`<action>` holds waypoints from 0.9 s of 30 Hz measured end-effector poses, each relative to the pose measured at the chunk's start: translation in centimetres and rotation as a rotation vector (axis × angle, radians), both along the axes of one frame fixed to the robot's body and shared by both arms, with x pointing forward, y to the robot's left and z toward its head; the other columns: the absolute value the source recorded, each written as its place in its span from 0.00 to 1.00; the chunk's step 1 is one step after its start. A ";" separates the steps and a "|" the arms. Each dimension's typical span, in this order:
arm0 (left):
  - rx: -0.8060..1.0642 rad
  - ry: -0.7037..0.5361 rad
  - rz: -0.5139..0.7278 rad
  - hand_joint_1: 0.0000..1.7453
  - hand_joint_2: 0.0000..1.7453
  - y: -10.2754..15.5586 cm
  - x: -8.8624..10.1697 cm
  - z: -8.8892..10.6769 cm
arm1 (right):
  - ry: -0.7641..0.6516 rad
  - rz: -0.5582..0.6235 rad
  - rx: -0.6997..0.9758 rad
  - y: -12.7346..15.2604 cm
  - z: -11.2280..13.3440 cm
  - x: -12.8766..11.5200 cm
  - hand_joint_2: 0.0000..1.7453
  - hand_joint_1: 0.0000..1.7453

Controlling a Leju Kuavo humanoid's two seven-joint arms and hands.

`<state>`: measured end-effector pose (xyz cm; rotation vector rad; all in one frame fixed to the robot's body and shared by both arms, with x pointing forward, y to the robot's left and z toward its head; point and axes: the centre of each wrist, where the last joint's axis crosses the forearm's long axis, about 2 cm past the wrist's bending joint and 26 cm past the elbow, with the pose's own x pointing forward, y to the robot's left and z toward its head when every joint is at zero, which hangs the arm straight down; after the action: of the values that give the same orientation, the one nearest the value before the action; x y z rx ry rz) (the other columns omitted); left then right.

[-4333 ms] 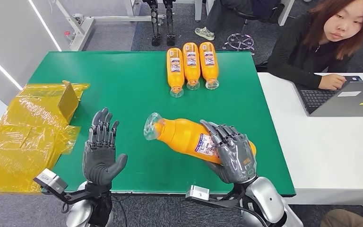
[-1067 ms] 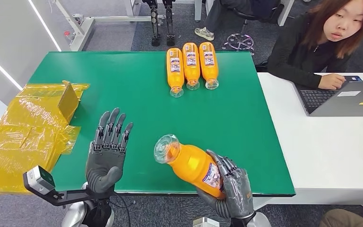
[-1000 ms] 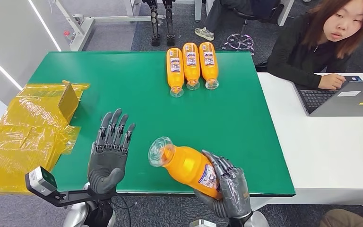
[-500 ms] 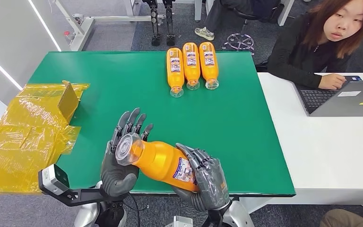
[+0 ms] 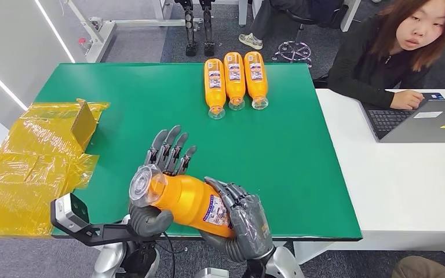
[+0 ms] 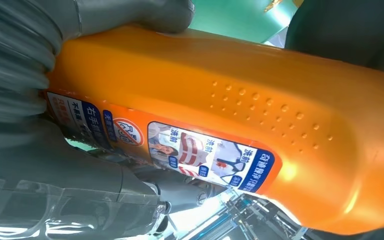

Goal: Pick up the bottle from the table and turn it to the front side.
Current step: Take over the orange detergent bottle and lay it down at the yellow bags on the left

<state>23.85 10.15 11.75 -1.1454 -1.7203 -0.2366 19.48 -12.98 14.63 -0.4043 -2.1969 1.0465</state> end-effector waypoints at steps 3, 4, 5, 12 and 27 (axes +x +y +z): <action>0.001 -0.007 0.000 0.64 1.00 0.0 0.2 0.2 | 0.006 0.009 0.004 0.3 0.1 0.0 1.00 1.00; 0.001 -0.009 -0.001 0.75 1.00 0.0 0.3 0.3 | 0.009 0.011 0.007 0.3 0.2 0.0 1.00 1.00; 0.001 -0.011 -0.001 0.87 1.00 0.0 0.3 0.3 | 0.013 0.012 0.009 0.4 0.3 0.1 1.00 1.00; -0.003 -0.018 0.000 0.97 1.00 0.0 0.6 0.6 | 0.024 0.004 0.018 0.6 0.9 0.2 1.00 1.00; -0.014 -0.028 -0.002 0.99 1.00 0.0 1.4 1.4 | 0.017 -0.016 0.021 0.3 1.8 0.3 1.00 1.00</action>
<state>25.24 10.13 13.17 -1.1592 -1.7472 -0.2434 19.76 -12.64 16.42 -0.4014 -2.1843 1.0135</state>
